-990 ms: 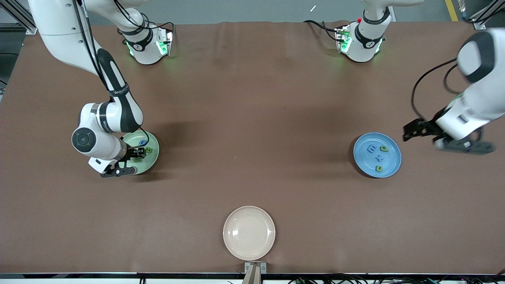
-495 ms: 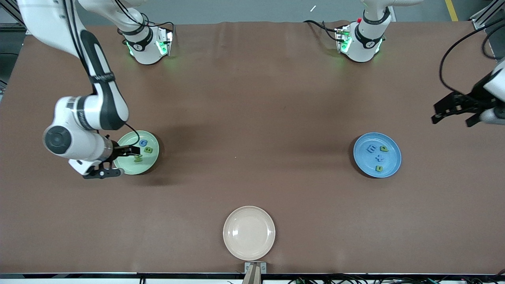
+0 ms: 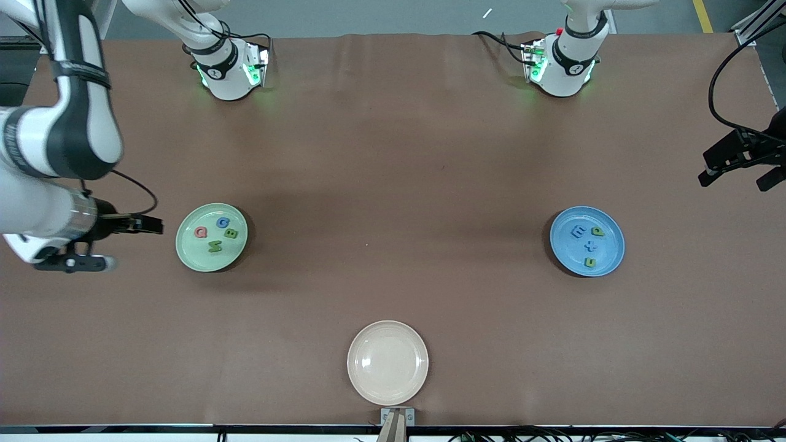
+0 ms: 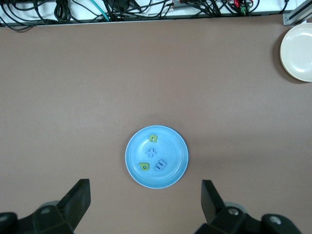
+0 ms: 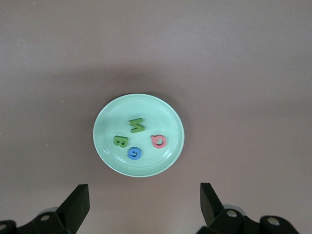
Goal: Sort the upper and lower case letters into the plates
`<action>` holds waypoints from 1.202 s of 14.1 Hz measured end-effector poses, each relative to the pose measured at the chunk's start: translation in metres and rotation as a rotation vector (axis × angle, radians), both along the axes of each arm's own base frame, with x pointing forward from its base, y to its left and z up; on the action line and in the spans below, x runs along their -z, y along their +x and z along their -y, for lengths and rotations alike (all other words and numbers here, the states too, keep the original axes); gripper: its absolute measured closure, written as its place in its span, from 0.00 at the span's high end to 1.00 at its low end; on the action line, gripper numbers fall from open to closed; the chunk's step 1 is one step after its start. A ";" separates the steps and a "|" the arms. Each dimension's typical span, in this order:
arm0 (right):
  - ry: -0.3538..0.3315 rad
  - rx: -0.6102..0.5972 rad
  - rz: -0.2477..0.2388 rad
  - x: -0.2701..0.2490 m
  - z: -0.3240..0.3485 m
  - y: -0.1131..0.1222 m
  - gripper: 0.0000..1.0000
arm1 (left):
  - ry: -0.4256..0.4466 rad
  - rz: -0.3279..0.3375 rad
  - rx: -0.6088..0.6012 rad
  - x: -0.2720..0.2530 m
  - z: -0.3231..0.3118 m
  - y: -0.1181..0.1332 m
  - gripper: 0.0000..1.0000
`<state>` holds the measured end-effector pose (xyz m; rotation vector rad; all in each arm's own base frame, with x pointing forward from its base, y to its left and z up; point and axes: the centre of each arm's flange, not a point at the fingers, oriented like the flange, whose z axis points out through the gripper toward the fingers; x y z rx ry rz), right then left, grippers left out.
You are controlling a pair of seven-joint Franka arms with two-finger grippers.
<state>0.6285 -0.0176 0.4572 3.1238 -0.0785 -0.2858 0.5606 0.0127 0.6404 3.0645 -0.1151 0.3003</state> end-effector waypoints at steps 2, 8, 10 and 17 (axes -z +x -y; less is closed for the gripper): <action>-0.001 0.016 0.007 -0.012 0.010 0.001 1.00 | 0.001 0.003 -0.001 -0.006 -0.001 -0.004 1.00; -0.001 -0.030 0.051 -0.058 0.040 0.005 1.00 | 0.010 0.037 0.034 -0.029 0.021 -0.018 1.00; 0.002 -0.034 0.051 -0.064 0.052 0.003 1.00 | 0.010 0.040 0.031 -0.030 0.020 -0.019 1.00; -0.053 -0.048 0.037 -0.086 0.064 -0.001 1.00 | 0.017 0.050 0.082 -0.031 0.026 -0.009 1.00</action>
